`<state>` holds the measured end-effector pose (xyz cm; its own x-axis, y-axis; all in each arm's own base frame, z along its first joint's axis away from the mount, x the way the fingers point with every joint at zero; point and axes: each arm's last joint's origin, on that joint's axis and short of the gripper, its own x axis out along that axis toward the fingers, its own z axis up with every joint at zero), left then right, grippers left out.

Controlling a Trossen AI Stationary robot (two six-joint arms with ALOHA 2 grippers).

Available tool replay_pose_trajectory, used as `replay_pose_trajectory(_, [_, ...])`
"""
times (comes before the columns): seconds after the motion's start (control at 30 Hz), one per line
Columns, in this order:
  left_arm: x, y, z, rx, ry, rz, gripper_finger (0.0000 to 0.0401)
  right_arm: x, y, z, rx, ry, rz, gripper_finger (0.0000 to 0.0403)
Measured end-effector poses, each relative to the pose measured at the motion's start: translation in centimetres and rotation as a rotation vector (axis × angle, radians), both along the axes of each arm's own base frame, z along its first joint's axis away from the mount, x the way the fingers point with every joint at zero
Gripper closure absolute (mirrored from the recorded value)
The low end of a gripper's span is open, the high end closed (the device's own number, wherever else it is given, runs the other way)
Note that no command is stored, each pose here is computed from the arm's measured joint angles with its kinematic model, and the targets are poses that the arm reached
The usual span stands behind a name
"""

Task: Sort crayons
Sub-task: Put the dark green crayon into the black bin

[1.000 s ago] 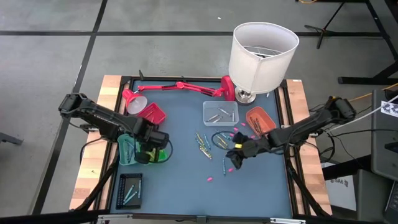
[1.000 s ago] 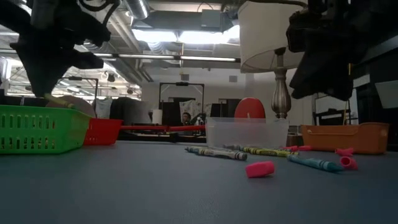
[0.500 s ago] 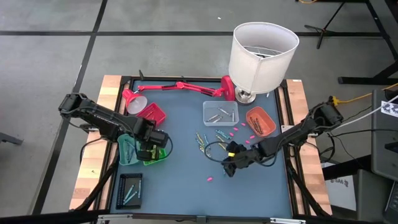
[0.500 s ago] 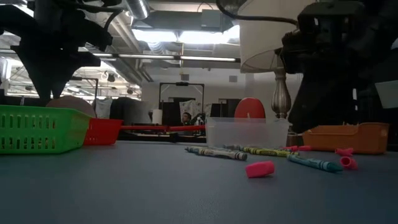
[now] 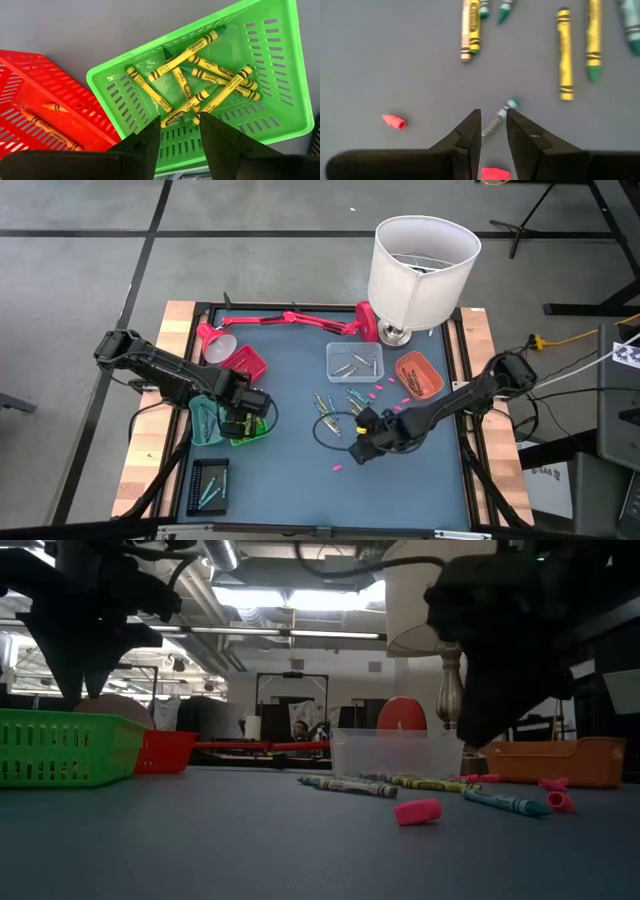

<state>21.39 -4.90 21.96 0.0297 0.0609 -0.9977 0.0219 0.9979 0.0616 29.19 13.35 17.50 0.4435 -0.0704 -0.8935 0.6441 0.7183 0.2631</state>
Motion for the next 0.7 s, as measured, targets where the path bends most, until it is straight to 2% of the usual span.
replay_pose_trajectory(0.37, [0.0,0.0,0.0,-0.001,-0.003,0.000,0.0280,1.9,1.1,-2.9,-0.030,0.169,-0.006,0.0315])
replay_pose_trajectory(0.7, [0.2,-0.1,0.0,-0.006,-0.023,-0.002,0.0280,1.9,1.1,-3.6,-0.047,0.202,-0.005,0.0317])
